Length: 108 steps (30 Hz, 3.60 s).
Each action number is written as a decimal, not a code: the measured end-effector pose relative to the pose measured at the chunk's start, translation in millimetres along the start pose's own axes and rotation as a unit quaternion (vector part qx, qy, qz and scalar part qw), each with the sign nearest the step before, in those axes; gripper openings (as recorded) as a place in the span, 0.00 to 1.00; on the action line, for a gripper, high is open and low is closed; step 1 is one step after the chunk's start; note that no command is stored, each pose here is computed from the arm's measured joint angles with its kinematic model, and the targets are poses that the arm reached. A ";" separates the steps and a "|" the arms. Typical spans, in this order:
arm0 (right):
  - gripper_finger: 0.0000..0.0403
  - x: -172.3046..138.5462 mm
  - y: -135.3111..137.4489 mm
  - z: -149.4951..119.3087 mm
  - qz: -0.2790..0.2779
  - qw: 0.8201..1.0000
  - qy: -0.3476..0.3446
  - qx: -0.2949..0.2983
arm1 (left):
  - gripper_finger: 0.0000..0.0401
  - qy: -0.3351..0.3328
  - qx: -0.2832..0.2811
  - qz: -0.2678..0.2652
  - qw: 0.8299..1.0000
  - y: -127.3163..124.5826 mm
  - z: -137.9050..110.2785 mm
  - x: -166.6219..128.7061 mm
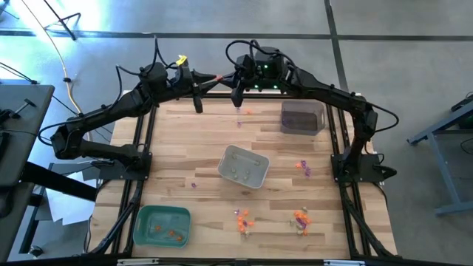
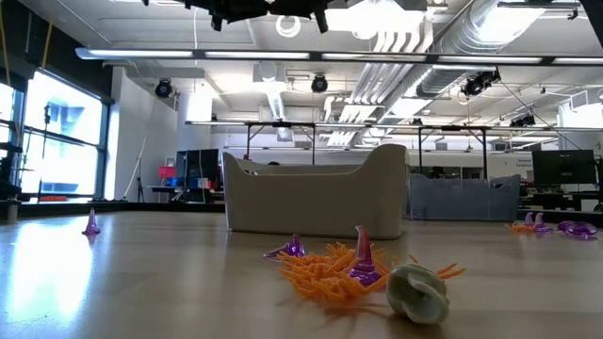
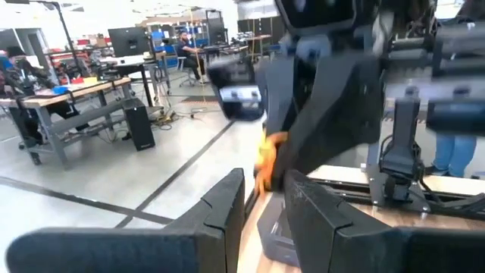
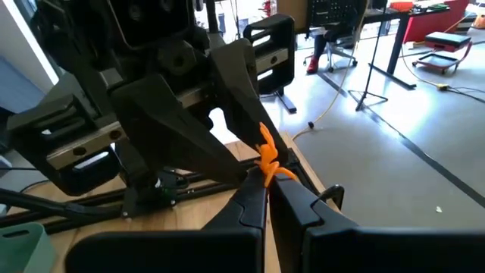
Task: Sort Halloween decoration
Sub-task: Put the orange spider toy into the green bin
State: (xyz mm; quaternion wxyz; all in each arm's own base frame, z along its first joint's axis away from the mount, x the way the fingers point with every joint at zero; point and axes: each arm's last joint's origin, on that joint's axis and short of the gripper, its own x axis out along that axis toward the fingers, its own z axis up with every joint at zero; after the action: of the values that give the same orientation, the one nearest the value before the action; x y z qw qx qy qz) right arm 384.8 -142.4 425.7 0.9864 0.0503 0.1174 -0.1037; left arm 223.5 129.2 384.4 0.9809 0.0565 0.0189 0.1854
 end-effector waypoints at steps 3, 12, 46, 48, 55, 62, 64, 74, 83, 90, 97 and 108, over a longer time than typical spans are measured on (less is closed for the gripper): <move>0.00 -0.6 0.2 0.2 0.000 1.000 0.001 0.000 | 0.20 -0.002 -0.001 0.001 1.000 0.1 0.3 0.0; 0.00 -0.5 1.1 -0.5 0.005 1.000 0.004 0.000 | 0.20 -0.002 -0.002 0.000 1.000 -0.1 0.4 0.0; 0.00 1.3 15.0 -3.2 0.021 0.999 0.016 -0.021 | 0.20 -0.010 -0.006 -0.019 1.000 -1.3 1.8 -0.4; 0.00 1.4 15.4 -3.3 0.022 0.999 0.016 -0.021 | 0.20 -0.010 -0.006 -0.019 1.000 -1.3 1.8 -0.4; 0.00 1.6 15.7 -3.5 0.023 0.999 0.016 -0.021 | 0.17 -0.010 -0.006 -0.019 1.000 -1.3 1.8 -0.4; 0.00 1.8 15.9 -3.7 0.024 0.999 0.017 -0.021 | 0.02 -0.010 -0.005 -0.018 1.000 -1.2 1.9 -0.4; 0.00 1.8 15.9 -3.7 0.024 0.999 0.017 -0.021 | 0.02 -0.010 -0.003 -0.018 1.000 -1.2 1.9 -0.4; 0.00 1.8 15.9 -3.8 0.024 0.999 0.018 -0.021 | 0.00 -0.010 0.000 -0.018 1.000 -1.2 1.9 -0.4; 0.02 1.8 16.1 -4.2 0.026 0.999 0.020 -0.020 | 0.00 -0.010 -0.001 -0.021 1.000 -4.9 2.2 0.3; 0.15 2.2 16.9 -4.4 0.030 0.999 0.020 -0.020 | 0.00 -0.010 -0.005 -0.023 1.000 -5.7 2.3 0.5; 0.29 2.3 17.3 -4.5 0.025 0.999 0.020 -0.021 | 0.00 -0.010 -0.006 -0.023 1.000 -5.7 2.0 0.8; 0.32 2.3 15.9 -5.0 0.003 1.000 0.022 -0.021 | 0.00 -0.008 -0.006 -0.024 1.000 -5.7 1.7 1.0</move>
State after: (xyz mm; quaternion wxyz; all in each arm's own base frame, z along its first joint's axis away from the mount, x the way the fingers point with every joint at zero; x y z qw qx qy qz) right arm 389.3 -126.7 421.5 0.9846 0.0324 0.1415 -0.0973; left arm 226.6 124.1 385.4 0.9854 0.0516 0.0108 0.1619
